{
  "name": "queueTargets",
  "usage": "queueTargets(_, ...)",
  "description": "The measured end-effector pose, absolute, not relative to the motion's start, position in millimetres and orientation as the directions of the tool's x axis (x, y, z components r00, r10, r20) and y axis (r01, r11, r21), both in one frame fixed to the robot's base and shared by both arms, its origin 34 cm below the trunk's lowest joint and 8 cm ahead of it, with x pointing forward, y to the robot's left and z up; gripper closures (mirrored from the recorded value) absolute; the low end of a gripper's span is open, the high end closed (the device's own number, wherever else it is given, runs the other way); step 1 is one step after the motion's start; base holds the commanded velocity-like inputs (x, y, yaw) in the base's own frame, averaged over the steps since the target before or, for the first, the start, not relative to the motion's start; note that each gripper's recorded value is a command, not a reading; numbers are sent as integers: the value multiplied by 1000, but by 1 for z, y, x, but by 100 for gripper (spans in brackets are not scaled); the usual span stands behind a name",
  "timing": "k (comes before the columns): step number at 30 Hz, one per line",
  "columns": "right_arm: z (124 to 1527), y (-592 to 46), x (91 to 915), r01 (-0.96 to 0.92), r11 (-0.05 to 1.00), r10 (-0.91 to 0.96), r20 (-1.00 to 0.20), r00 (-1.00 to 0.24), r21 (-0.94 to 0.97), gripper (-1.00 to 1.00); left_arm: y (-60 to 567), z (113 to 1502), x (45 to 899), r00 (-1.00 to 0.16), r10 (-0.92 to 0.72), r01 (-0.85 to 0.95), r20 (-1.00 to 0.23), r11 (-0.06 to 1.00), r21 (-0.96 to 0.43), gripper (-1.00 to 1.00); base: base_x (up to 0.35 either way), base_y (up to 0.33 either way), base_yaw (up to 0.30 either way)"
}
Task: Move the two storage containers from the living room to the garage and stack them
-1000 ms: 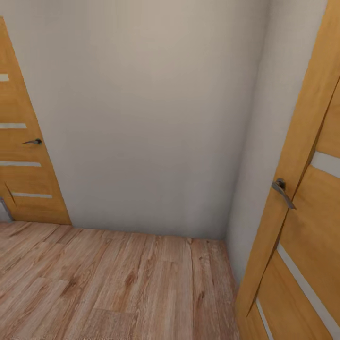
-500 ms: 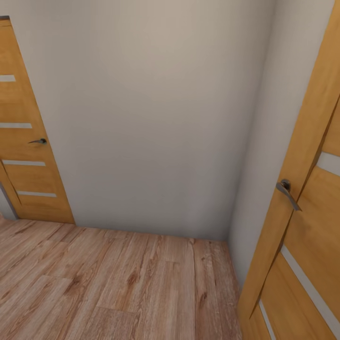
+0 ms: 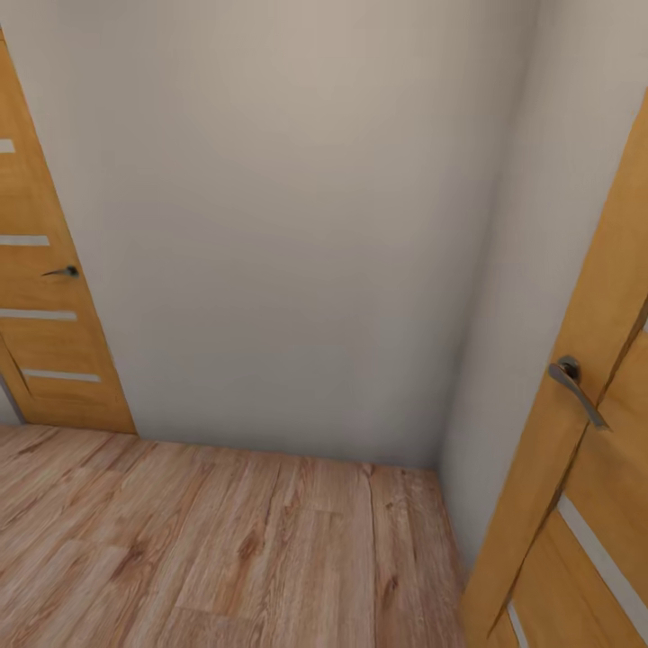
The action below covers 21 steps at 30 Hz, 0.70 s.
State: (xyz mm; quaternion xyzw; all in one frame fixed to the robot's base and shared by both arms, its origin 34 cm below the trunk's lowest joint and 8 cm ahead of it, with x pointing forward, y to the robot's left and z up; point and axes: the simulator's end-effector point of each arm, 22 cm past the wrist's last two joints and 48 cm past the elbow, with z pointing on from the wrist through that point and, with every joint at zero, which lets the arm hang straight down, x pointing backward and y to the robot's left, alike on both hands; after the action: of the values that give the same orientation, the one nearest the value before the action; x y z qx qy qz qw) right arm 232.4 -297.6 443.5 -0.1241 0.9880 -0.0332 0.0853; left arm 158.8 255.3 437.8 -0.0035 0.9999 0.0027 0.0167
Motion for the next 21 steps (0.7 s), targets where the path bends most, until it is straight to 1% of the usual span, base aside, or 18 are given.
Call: queueTargets(21,443,-298,232,-238,967,-250,-157,-955,-88,-100,256,438,159,-999,-7,-7,-35,1000,6,-100,322,0,1)
